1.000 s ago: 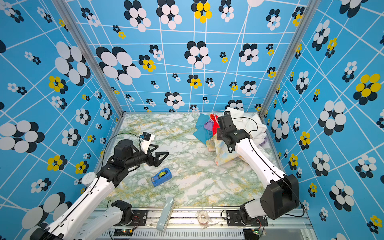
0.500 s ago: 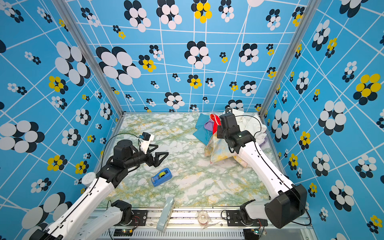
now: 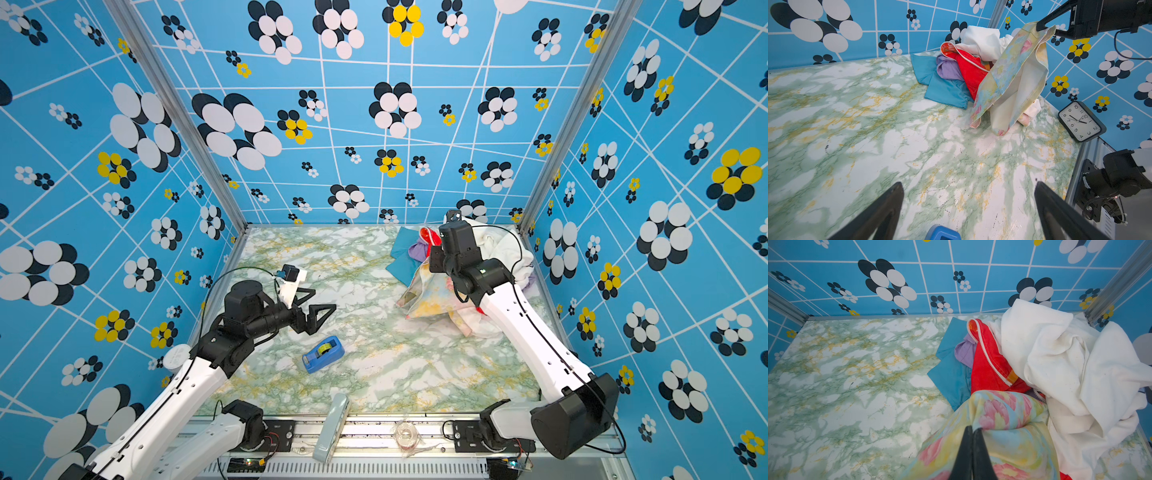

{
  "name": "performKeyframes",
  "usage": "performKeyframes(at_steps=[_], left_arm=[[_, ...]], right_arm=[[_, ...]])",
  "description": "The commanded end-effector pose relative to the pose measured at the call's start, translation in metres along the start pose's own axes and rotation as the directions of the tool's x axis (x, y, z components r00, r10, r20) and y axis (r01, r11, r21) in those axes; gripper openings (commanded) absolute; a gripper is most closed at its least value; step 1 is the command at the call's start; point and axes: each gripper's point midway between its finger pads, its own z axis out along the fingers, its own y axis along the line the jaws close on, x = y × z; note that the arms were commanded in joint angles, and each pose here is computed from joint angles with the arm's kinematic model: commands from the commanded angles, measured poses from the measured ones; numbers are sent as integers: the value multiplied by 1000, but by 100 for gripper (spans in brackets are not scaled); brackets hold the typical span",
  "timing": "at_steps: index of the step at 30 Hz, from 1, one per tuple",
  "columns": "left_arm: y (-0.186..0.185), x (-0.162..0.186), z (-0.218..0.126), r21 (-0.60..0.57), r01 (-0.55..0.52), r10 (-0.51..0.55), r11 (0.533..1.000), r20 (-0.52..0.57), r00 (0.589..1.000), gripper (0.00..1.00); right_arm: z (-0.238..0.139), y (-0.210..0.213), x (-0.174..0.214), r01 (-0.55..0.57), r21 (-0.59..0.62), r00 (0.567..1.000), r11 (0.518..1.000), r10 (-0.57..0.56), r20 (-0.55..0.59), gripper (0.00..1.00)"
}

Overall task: Pick out a specific cloth from the pile
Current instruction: 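Lift the floral cloth with the right gripper and pull it out of the pile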

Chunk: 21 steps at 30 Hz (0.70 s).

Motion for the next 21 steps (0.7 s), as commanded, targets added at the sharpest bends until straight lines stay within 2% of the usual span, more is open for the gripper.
performKeyframes(at_steps=[1, 9, 21], left_arm=[[-2, 2, -3, -7, -9, 9, 1000, 5, 1000, 99], [-4, -5, -7, -4, -12, 12, 1000, 37, 999, 99], [-9, -12, -15, -8, -9, 10, 1000, 56, 998, 99]], right_arm=[[-32, 5, -31, -11, -48, 995, 999, 16, 95, 0], [-54, 7, -50, -19, -90, 987, 996, 33, 158, 0], [-67, 30, -71, -31, -191, 982, 981, 66, 178, 0]])
